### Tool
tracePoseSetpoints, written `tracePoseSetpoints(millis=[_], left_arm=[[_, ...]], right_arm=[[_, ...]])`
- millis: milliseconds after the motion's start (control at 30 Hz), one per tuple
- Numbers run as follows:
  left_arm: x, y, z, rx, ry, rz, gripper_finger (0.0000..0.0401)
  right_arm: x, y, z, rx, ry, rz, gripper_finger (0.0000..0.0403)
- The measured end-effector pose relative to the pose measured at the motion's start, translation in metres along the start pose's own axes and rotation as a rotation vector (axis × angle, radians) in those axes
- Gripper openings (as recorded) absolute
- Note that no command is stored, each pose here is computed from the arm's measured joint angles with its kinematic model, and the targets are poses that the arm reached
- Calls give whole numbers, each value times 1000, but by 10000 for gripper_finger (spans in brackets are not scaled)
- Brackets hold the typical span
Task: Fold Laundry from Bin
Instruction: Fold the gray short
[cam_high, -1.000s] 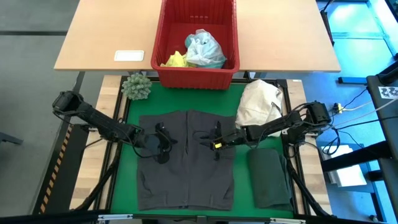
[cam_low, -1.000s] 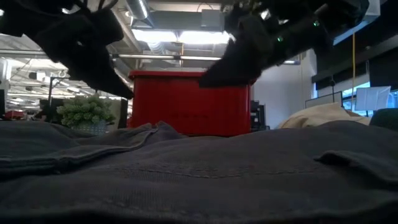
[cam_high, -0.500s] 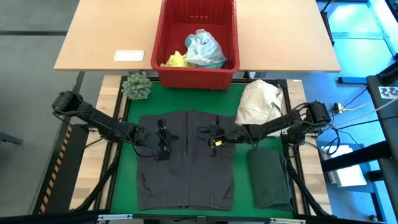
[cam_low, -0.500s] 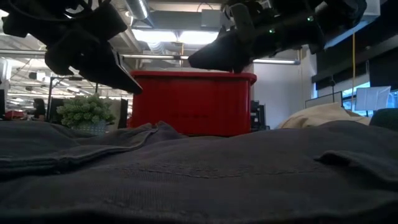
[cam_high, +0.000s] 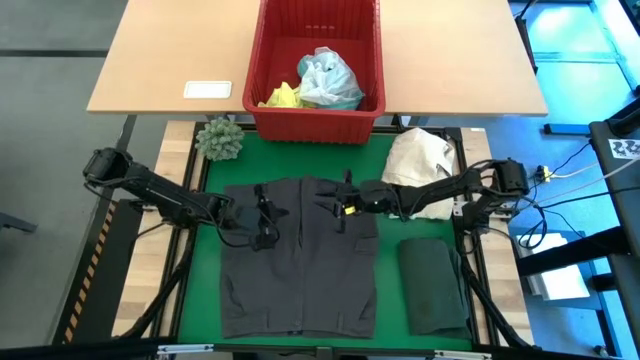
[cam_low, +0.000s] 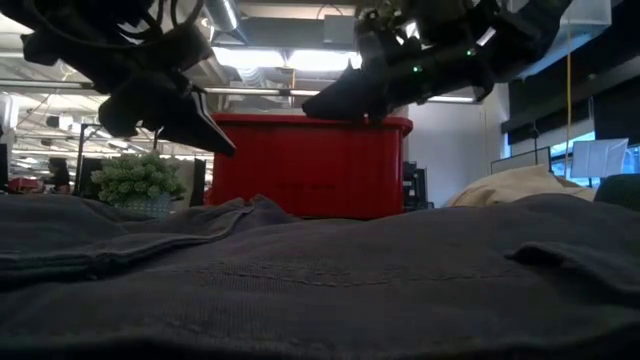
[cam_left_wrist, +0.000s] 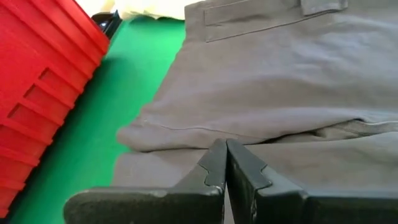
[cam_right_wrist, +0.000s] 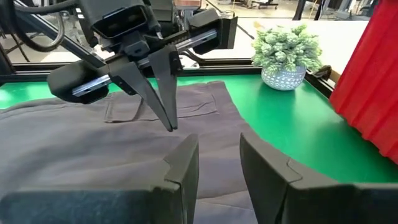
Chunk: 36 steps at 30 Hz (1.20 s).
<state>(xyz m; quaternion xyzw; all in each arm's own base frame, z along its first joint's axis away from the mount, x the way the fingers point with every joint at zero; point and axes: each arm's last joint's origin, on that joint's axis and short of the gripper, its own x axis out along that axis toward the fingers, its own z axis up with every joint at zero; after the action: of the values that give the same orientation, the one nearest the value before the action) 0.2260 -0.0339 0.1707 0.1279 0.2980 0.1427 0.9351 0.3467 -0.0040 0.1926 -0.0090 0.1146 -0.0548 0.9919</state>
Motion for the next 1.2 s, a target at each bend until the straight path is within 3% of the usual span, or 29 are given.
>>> tracePoseSetpoints(millis=[200, 533, 800, 1067, 1200], left_arm=[[1, -1, 2, -3, -17, -67, 0], [0, -1, 11, -50, -105, -57, 0], [-1, -3, 11, -52, -111, -81, 22], [-3, -7, 12, -56, -120, -97, 69], [-4, -8, 12, -63, -120, -102, 79]], right_arm=[[3, -12, 3, 4, 98, 30, 115], [4, -14, 36, -15, 529, -65, 115], [1, -13, 25, 0, 594, -61, 115], [5, -10, 22, 55, 492, 47, 115], [5, -10, 21, 58, 501, 20, 110]])
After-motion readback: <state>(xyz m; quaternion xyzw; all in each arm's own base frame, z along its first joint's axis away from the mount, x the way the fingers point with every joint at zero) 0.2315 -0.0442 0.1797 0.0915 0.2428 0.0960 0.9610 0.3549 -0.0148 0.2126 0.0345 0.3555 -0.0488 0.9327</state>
